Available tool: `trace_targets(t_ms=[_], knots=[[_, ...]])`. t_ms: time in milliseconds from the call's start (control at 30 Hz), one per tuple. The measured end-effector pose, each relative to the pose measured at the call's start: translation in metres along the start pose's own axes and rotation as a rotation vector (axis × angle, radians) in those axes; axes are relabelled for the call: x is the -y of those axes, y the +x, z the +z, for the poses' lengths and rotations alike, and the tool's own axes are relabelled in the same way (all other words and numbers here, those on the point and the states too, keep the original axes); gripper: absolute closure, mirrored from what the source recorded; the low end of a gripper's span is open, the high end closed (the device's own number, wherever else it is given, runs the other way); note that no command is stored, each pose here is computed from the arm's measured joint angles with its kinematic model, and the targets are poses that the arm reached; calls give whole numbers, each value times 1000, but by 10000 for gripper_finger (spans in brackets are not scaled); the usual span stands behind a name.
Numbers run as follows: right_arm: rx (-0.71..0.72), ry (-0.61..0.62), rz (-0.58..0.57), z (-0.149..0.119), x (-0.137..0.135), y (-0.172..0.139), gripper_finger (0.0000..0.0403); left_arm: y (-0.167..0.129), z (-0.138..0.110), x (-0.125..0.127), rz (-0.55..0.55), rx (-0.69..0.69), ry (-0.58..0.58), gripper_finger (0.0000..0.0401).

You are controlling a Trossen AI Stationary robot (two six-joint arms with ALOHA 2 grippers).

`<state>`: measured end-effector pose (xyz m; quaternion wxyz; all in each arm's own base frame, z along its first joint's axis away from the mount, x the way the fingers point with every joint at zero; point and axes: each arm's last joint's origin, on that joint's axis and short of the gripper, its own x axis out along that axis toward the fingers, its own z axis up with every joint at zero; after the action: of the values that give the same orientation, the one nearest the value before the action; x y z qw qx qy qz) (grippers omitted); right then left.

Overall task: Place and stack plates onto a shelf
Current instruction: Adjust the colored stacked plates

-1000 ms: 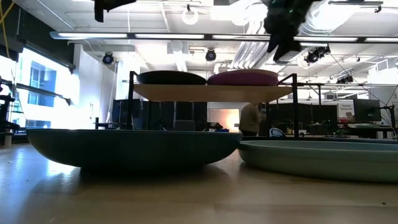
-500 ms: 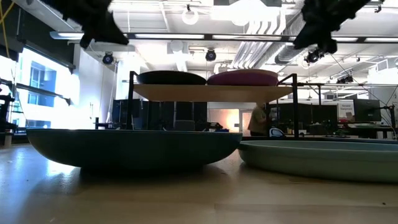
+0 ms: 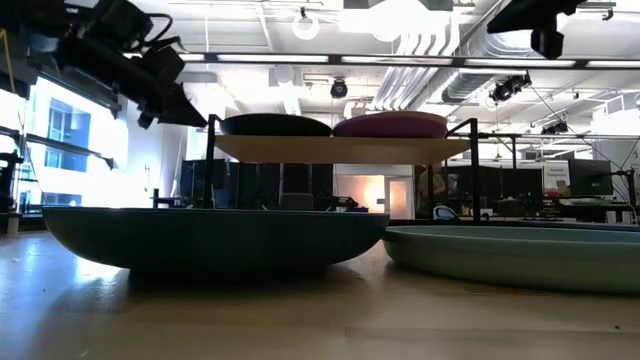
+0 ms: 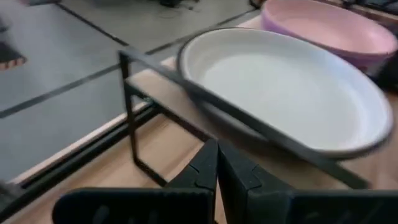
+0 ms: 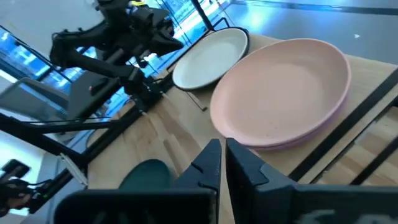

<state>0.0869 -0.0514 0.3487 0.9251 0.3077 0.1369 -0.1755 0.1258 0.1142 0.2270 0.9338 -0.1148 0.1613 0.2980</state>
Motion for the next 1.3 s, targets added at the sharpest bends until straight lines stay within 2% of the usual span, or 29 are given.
trace_targets(t_ms=[133, 300, 400, 567, 1300], knots=[[2, 7, 18, 1, -2, 1, 400, 7, 0, -5, -51, 54, -4, 401], [28, -4, 31, 5, -3, 5, 401, 22, -9, -9, -67, -17, -30, 401], [45, -10, 39, 8, -4, 5, 400, 27, -7, -10, -71, 2, -47, 401], [51, -10, 43, 8, -4, 5, 401, 30, -4, -10, -83, 41, -51, 401], [32, -33, 36, 9, -3, 10, 401, 45, -8, -6, -145, 25, -104, 401]])
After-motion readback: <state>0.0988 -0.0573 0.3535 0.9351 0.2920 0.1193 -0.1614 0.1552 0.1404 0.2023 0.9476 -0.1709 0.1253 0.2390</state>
